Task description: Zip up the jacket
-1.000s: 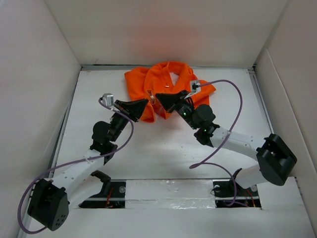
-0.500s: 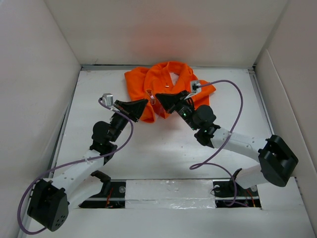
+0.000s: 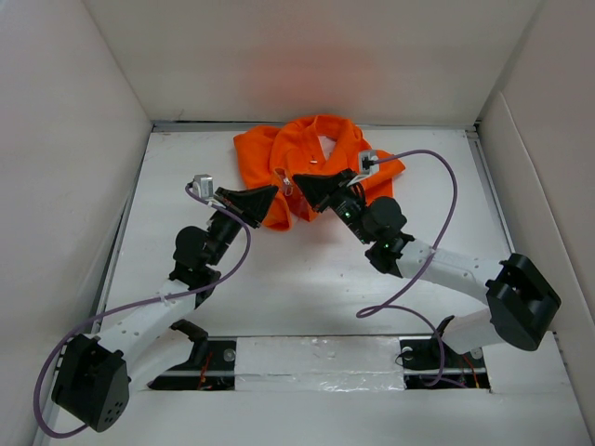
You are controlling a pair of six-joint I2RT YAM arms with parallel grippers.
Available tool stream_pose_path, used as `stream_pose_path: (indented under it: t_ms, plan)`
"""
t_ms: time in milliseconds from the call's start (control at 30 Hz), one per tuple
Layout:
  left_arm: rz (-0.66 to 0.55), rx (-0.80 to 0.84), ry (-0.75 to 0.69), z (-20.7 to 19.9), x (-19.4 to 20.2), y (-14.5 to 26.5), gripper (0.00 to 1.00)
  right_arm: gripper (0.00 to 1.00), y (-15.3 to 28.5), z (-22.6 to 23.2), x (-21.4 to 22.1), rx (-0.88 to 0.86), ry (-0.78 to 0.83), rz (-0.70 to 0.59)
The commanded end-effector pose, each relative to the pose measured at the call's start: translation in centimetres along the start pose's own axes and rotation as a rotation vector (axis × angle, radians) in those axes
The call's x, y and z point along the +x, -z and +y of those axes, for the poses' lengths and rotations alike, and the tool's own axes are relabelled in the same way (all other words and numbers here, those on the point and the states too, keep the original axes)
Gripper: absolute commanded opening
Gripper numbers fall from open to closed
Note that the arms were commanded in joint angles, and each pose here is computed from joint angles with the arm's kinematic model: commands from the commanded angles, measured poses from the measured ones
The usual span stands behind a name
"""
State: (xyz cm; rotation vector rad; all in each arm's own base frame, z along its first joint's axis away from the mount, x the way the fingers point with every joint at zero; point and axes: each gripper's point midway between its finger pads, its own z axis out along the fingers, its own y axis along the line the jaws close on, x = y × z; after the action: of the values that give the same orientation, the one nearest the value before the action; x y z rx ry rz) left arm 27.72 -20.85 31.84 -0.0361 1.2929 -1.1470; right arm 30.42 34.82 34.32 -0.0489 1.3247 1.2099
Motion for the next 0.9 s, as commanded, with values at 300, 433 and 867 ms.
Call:
stream_pose_path:
  t_ms: [300, 433, 867]
  plan:
    - [-0.087, 0.104, -0.01, -2.82, -2.65, -0.28, 0.0, 0.0, -0.26, 3.05, -2.52, -0.082, 0.001, -0.082]
    - [-0.087, 0.104, -0.01, -2.79, -2.61, -0.28, 0.0, 0.0, -0.3, 3.05, -2.51, -0.082, 0.002, -0.083]
    - [-0.074, 0.121, -0.007, -3.03, -2.32, -0.33, 0.0, 0.0, -0.39, 2.86, -2.4, -0.075, 0.005, -0.082]
